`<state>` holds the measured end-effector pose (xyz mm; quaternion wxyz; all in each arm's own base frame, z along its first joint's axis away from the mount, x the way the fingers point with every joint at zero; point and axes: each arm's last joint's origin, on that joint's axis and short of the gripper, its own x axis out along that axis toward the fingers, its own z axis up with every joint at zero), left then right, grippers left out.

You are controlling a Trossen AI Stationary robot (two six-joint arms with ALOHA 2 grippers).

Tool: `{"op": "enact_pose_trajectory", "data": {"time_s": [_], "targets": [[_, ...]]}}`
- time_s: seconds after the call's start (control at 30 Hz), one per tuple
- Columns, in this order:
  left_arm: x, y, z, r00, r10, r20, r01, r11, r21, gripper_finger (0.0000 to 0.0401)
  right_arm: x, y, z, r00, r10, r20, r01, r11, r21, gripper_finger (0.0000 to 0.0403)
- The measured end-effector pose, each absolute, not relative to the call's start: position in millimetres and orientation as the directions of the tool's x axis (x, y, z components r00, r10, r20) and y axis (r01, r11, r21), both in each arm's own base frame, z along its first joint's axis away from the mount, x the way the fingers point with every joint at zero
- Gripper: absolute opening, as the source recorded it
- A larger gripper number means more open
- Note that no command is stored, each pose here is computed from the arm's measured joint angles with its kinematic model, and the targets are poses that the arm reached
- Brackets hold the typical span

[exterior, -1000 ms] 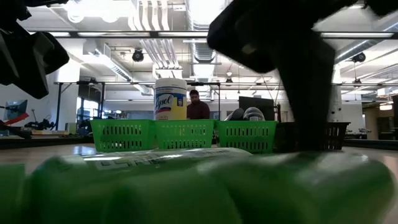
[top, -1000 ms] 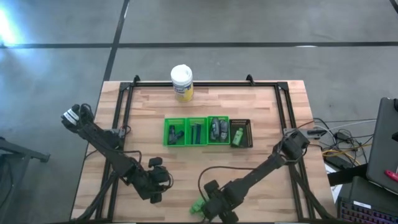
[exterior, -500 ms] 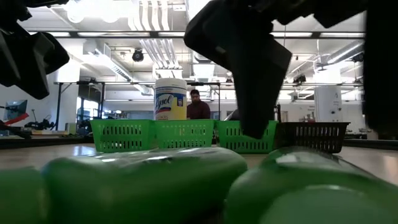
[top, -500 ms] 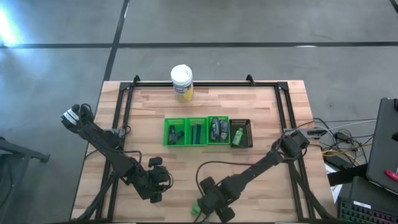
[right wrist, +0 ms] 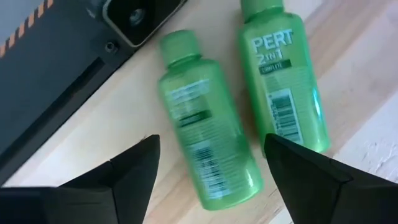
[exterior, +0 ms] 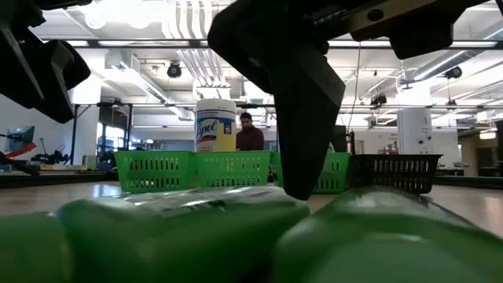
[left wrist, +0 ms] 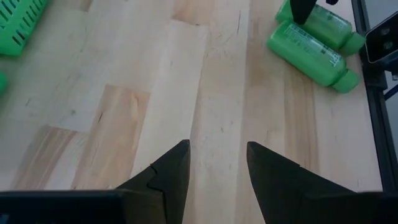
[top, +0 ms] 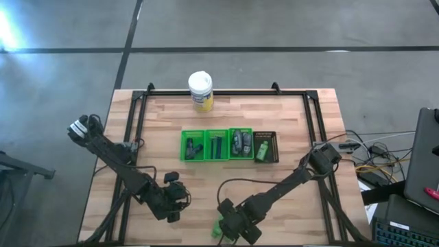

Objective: Pick & Place Travel size toiletries
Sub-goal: Put the green shampoo into the black bin

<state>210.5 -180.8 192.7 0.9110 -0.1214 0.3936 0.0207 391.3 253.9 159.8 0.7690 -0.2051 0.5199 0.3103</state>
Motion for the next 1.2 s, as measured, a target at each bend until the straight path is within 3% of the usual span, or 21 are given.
{"op": "enact_pose_trajectory", "data": {"time_s": [0.2, 0.83, 1.2], "targets": [[210.6, -180.7, 192.9, 0.692, -0.053, -0.720, -0.148, 0.966, -0.214, 0.0163, 387.1, 251.4, 151.4, 0.239, 0.250, -0.938, -0.710, 0.705, 0.007, 0.0281], [210.9, -180.2, 193.0, 0.700, -0.036, -0.713, -0.161, 0.965, -0.207, 0.0163, 387.5, 250.4, 147.5, 0.243, 0.260, -0.935, -0.614, 0.787, 0.059, 0.0182], [210.9, -180.1, 193.1, 0.702, -0.034, -0.712, -0.150, 0.969, -0.195, 0.0163, 378.4, 250.0, 155.3, 0.142, 0.319, -0.937, -0.355, 0.900, 0.253, 0.0150]]}}
